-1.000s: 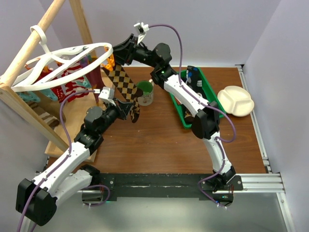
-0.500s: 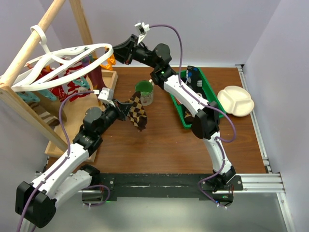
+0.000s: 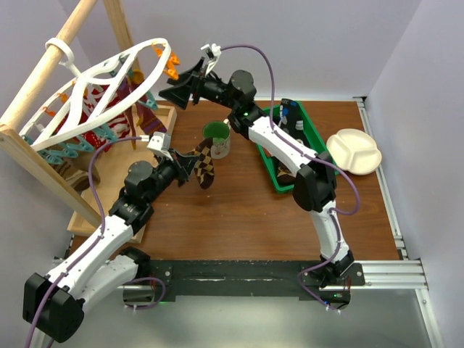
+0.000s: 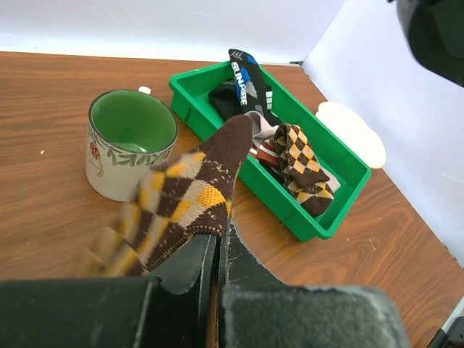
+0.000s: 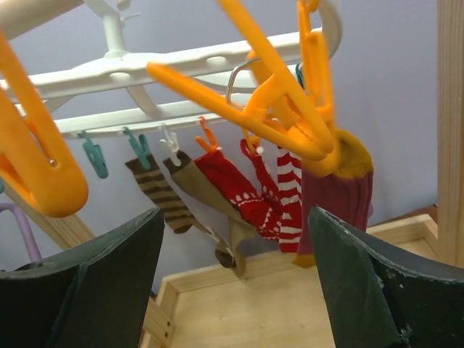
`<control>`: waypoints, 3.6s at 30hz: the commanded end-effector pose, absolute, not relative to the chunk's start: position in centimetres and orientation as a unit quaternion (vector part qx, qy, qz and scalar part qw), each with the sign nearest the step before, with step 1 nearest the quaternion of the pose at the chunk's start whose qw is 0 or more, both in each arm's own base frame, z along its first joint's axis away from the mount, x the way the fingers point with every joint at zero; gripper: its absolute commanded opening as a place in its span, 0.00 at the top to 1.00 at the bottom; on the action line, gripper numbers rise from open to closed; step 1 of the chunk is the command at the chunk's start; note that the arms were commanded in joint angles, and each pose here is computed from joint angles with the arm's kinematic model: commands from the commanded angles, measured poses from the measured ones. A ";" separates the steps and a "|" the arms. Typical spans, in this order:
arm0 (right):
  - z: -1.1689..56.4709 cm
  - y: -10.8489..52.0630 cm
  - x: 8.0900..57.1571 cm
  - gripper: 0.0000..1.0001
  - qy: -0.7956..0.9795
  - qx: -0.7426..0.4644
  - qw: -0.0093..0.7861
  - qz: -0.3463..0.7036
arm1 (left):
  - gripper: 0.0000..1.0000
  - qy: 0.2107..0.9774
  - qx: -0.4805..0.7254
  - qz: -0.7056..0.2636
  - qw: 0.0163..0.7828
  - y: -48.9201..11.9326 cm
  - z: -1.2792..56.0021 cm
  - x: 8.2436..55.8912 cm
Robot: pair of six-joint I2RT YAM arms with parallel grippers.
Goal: Remove the socks clipped to the hanger
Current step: Remove the sock from the hanger, then place the sock in the bin, then adjust the hanger on the clothesline.
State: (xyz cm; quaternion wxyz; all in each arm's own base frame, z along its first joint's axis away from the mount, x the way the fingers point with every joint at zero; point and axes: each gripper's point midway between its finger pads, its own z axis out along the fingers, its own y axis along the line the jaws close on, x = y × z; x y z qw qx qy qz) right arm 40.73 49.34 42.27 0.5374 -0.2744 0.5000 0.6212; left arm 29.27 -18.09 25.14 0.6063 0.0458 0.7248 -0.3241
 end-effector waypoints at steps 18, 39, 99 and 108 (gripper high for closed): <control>39.9 28.8 42.0 0.11 0.682 -0.016 0.654 0.328 | 1.00 0.680 0.108 -0.343 0.639 -24.5 29.2 29.1; 44.5 10.1 28.8 0.09 0.645 0.122 0.734 0.173 | 1.00 0.644 0.210 -0.405 0.615 -48.0 26.8 34.5; 35.4 36.4 38.9 0.12 0.662 -0.151 0.600 0.424 | 0.44 0.805 -0.066 -0.106 0.580 -15.0 18.9 26.7; 35.3 36.7 39.6 0.12 0.668 -0.149 0.598 0.417 | 0.42 0.773 -0.232 0.073 0.585 -9.6 17.3 30.8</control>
